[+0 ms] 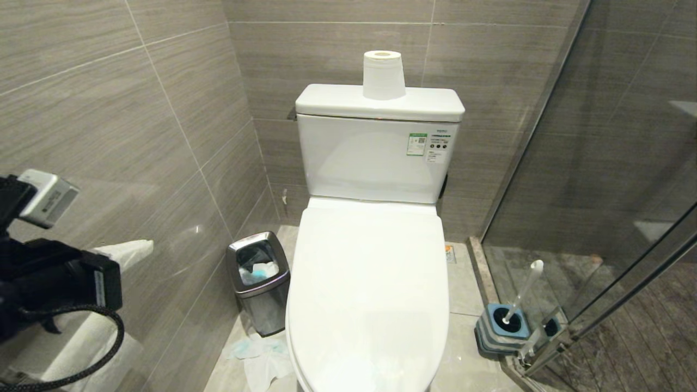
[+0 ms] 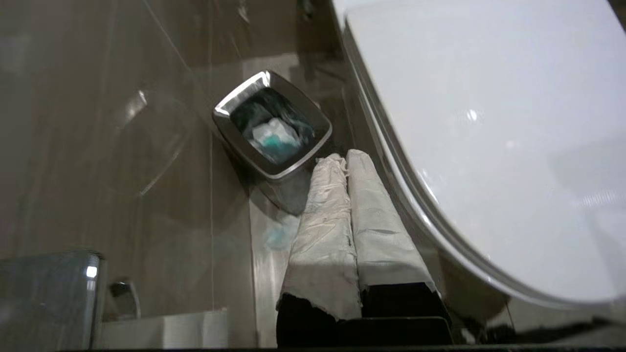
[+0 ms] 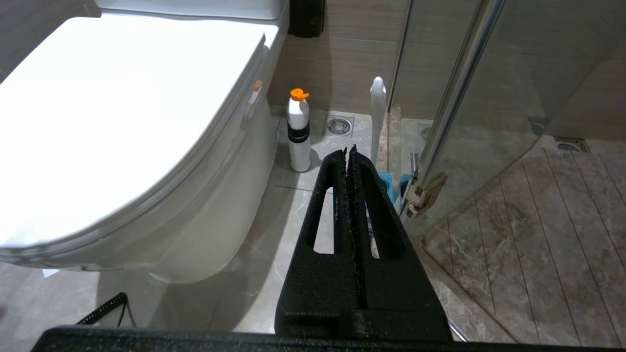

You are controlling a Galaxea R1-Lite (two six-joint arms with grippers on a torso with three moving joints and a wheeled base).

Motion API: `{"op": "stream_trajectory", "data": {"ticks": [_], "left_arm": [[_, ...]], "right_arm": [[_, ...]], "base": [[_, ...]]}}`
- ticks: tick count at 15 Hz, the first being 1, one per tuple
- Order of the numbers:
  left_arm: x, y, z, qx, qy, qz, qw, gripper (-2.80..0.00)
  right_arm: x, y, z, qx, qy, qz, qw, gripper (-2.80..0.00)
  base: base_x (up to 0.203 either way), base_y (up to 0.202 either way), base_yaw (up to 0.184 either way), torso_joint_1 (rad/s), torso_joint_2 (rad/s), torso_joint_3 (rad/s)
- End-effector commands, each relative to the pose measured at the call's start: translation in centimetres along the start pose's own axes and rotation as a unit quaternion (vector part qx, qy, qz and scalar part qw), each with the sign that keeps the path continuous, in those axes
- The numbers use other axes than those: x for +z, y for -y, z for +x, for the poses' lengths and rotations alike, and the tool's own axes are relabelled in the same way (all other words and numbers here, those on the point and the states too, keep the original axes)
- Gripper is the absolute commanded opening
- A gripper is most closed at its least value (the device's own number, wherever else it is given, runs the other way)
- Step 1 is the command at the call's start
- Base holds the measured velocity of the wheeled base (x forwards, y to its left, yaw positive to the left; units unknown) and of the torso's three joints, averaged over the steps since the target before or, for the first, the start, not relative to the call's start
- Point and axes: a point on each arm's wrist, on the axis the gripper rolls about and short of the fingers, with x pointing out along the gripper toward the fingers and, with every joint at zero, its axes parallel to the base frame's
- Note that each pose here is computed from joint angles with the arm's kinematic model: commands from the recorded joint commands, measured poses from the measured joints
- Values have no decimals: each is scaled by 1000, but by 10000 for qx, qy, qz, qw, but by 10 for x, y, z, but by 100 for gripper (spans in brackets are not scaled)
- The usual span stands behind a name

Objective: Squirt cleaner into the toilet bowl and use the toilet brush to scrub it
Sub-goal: Use the left hand to lift the toilet lid slightly

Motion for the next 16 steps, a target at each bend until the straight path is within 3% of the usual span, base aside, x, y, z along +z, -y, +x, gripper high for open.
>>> {"op": "stream_trajectory", "data": {"ticks": [1,8,12,16], "left_arm": [[-8,8,1,-254,-392,246,9986,-280],[-30,25,-3,-1085,-1461,480,9821,-280],[-47,32,-5,-1412,-2375,494,9598,-280],[-59,34,10,-1508,-2988,446,9413,-280]], "right_arm": [[0,0,0,0,-11,1,10000,-280],[0,0,0,0,-7,1,10000,-280],[0,0,0,0,-11,1,10000,-280],[0,0,0,0,-11,1,10000,-280]], "base": [[0,0,0,0,0,0],[0,0,0,0,0,0],[0,0,0,0,0,0],[0,0,0,0,0,0]]}}
